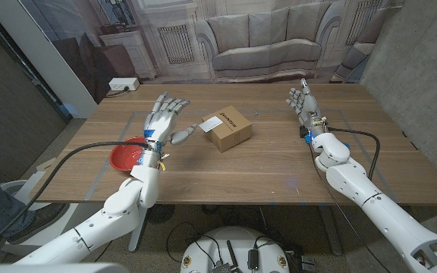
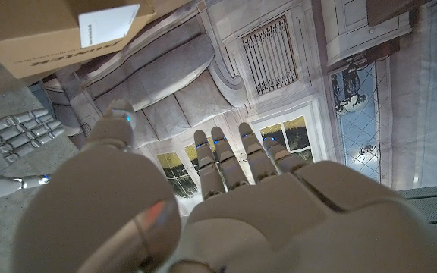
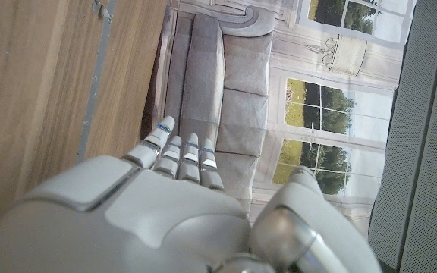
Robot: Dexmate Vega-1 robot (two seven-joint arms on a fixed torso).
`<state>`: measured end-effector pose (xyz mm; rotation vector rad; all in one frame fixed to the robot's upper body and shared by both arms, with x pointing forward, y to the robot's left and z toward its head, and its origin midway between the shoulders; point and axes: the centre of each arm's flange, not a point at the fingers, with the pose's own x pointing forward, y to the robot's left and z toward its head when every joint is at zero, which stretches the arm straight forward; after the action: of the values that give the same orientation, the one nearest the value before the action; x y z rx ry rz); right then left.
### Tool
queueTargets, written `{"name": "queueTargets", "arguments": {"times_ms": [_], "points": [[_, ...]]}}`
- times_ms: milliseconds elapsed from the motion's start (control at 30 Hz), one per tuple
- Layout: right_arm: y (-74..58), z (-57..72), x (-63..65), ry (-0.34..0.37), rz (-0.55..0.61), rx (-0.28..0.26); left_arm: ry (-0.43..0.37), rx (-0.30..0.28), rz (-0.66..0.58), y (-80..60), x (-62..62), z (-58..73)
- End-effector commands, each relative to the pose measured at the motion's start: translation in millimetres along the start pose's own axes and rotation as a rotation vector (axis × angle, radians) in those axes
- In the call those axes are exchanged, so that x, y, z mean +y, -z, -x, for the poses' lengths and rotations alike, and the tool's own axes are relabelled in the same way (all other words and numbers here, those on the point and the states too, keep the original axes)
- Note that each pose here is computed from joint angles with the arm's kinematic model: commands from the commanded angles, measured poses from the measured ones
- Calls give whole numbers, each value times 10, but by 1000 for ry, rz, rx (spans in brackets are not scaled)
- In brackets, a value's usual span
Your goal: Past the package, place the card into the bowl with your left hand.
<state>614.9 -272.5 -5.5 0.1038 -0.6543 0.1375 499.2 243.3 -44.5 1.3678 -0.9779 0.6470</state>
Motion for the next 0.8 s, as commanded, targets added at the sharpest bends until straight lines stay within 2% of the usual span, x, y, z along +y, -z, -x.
{"name": "queueTargets", "arguments": {"times_ms": [33,800], "points": [[-12,-9,-24,6,-29,-14,3,-12,-73,-79,14,57],[49,-38,-54,7,-53,-13,57,-16,-171,-154,-1,64]]}}
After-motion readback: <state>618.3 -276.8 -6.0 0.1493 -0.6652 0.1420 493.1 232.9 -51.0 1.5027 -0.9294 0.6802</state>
